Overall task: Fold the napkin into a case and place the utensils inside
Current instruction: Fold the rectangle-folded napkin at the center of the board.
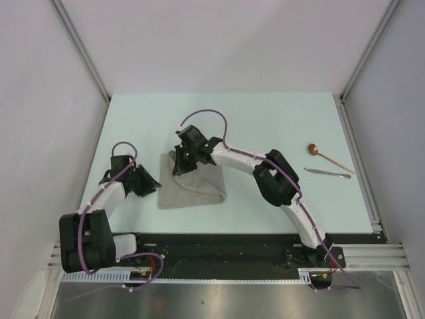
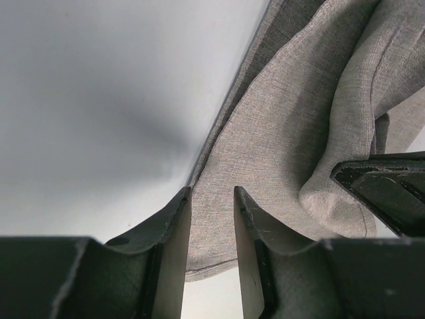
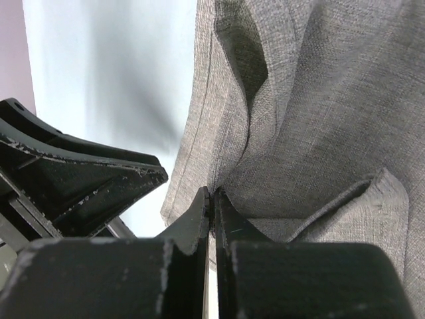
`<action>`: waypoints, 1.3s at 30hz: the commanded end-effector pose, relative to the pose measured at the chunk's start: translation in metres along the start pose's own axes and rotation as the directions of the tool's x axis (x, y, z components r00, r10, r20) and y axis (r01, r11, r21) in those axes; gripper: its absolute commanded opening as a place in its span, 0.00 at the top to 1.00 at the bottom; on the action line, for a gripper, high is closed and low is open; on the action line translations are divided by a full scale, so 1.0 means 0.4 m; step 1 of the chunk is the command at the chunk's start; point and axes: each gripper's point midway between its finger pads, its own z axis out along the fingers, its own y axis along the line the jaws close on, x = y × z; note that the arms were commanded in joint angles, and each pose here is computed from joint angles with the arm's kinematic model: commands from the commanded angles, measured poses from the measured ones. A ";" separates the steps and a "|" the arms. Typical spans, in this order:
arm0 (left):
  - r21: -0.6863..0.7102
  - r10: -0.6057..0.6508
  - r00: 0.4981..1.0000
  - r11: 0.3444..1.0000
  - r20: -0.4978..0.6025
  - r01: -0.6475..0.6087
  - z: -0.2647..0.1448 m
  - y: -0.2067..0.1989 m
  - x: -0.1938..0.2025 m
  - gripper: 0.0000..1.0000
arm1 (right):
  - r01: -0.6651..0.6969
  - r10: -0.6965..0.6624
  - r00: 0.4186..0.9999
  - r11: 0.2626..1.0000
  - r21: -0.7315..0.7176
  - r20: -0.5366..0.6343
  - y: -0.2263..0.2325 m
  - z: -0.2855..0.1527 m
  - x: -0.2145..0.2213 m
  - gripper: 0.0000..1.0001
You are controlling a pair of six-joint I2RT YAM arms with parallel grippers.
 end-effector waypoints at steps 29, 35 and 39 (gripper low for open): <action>0.007 -0.020 0.999 1.000 0.029 0.019 -0.004 0.006 0.002 0.65 | 0.018 -0.017 1.000 0.996 -0.086 0.011 0.061 0.058 -0.024 1.00; 0.022 0.011 0.996 1.000 0.085 -0.013 -0.037 -0.021 -0.036 0.59 | 0.074 -0.081 0.996 0.974 -0.214 -0.022 0.122 -0.005 -0.031 0.58; 0.057 0.057 0.990 0.996 0.131 -0.065 -0.086 -0.067 -0.076 0.52 | 0.168 -0.174 0.985 0.938 -0.302 0.009 0.201 -0.159 -0.051 0.37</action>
